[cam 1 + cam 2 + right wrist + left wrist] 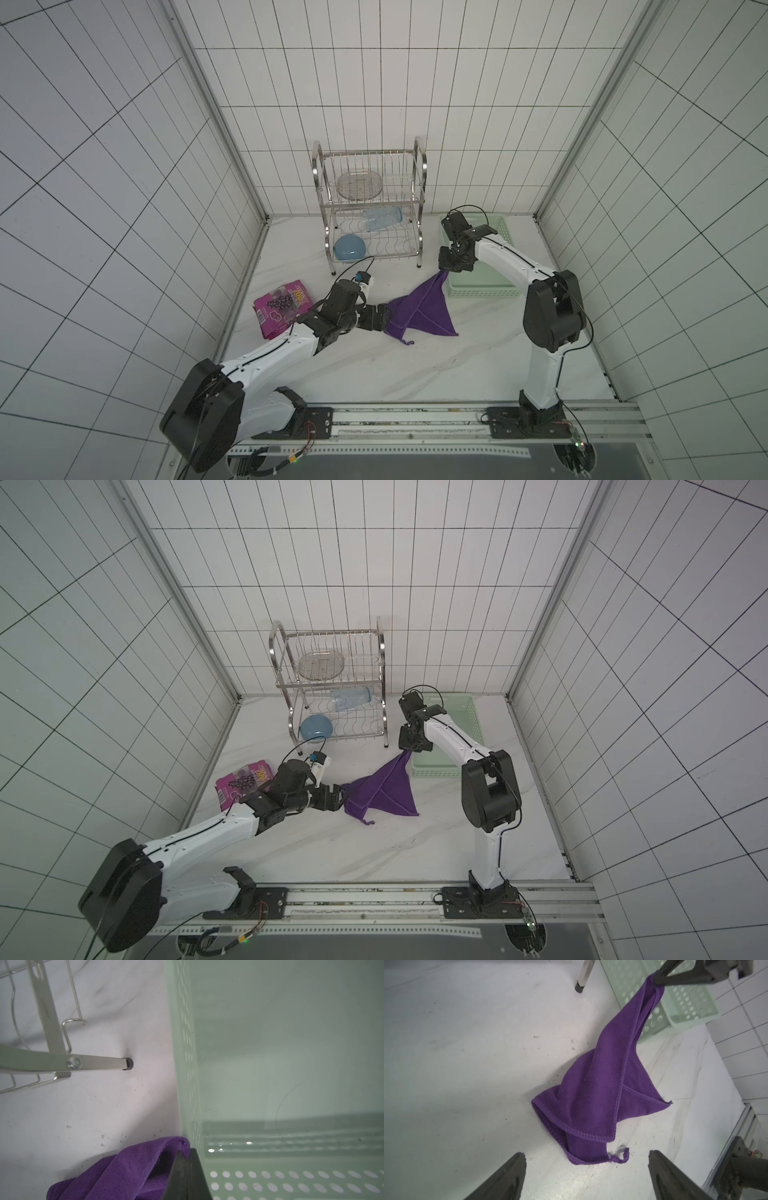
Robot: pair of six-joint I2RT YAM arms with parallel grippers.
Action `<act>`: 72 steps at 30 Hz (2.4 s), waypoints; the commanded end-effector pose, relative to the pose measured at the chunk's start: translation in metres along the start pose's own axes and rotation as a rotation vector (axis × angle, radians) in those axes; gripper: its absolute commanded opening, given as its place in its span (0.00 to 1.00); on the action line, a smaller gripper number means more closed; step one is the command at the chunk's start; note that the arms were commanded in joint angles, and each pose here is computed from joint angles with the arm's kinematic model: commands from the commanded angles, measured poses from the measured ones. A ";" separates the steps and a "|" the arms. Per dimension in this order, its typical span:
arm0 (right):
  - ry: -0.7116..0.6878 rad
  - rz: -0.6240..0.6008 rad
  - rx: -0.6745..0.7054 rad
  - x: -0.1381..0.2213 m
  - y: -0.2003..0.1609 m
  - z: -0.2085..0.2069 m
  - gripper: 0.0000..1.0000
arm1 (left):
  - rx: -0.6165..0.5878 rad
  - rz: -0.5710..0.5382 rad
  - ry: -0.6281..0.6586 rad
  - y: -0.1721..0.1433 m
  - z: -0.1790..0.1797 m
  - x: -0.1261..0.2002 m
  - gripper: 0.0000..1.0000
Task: Fold the square dishcloth
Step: Place the cleaning item at the center of the board, then flatten out the cleaning item at the center of the board.
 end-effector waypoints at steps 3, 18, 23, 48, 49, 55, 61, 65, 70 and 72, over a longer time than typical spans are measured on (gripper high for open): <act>-0.036 0.041 -0.018 0.005 -0.008 -0.018 0.00 | -0.282 0.016 0.022 0.006 -0.028 -0.022 0.95; 0.057 0.073 0.090 0.026 -0.035 -0.001 0.25 | -0.397 0.037 0.052 0.003 -0.052 -0.045 0.82; 0.053 0.057 0.132 0.044 -0.052 0.002 0.36 | -0.368 -0.029 -0.085 -0.008 -0.074 -0.028 0.82; 0.082 0.242 0.051 0.017 -0.169 -0.066 0.47 | -0.433 0.183 -0.081 -0.045 -0.082 -0.081 0.70; 0.079 0.246 0.055 0.014 -0.170 -0.067 0.47 | -0.431 0.196 -0.063 -0.047 -0.079 -0.084 0.68; 0.091 0.282 0.065 0.002 -0.177 -0.063 0.44 | -0.422 0.223 -0.010 -0.052 -0.071 -0.087 0.58; 0.081 0.299 0.074 -0.008 -0.180 -0.061 0.42 | -0.414 0.235 0.003 -0.057 -0.068 -0.085 0.47; 0.048 0.315 0.078 -0.015 -0.183 -0.065 0.42 | -0.411 0.246 0.023 -0.057 -0.065 -0.086 0.32; 0.005 0.320 0.109 -0.017 -0.190 -0.072 0.45 | -0.400 0.226 0.017 -0.051 -0.068 -0.083 0.16; -0.007 0.318 0.122 -0.016 -0.192 -0.074 0.45 | -0.397 0.211 0.020 -0.047 -0.069 -0.080 0.09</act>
Point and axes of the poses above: each gripper's point midway between its finger pads, its own x axis back along the fingers, its own z axis along the line the jaws close on, y = z × x, the point moved 4 cm from there along x, back along the fingers, and after that the axes turned 15 degrees about -x, right-handed, at the moved point
